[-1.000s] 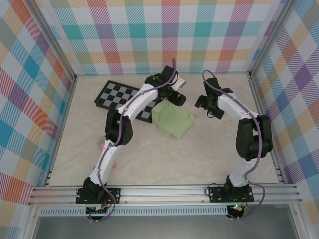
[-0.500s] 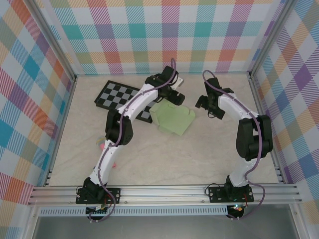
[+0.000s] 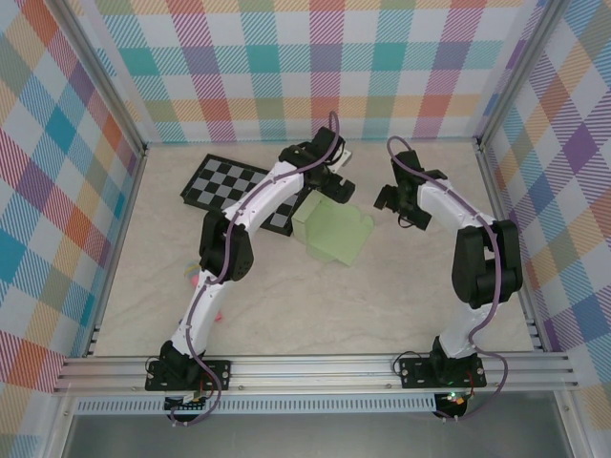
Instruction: Fold the paper box
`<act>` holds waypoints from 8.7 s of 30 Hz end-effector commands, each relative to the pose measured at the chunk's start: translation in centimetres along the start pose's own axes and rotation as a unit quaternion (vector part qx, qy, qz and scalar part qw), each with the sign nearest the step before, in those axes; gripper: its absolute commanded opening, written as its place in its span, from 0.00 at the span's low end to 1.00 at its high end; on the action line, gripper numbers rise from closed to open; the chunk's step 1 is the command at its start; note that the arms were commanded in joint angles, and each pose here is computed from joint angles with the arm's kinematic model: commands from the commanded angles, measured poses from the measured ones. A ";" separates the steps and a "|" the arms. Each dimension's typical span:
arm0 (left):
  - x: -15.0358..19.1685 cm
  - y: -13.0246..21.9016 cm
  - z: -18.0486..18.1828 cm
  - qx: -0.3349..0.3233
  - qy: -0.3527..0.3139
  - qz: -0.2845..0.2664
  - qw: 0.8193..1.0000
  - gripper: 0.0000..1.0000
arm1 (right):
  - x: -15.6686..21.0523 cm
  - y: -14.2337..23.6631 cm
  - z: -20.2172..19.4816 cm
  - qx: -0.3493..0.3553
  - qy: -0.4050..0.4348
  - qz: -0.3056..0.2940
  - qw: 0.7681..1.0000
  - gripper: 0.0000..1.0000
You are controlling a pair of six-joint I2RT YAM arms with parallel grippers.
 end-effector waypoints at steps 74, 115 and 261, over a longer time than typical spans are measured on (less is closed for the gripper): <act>0.2 6.6 0.7 0.352 0.092 -0.006 0.931 0.36 | -3.4 5.2 -5.1 -0.290 0.069 -0.083 0.951 0.89; 3.3 14.5 -3.4 0.454 -0.187 -0.042 0.870 0.37 | 5.6 9.4 8.0 -0.586 0.533 -0.135 0.595 0.69; 6.1 3.8 4.5 0.332 0.318 -0.166 0.873 0.84 | 3.4 8.1 3.0 0.053 0.675 0.006 0.735 0.04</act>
Point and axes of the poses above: each hand's point on the last joint's axis, 136 mm out from that joint toward the fingers, its own y axis back along the fingers, its own z axis along the line the jaws close on, x = y × z, the point moved 7 cm from there along y, back along the fingers, and after that the axes turned 11 degrees about y, right-handed, at the moved point
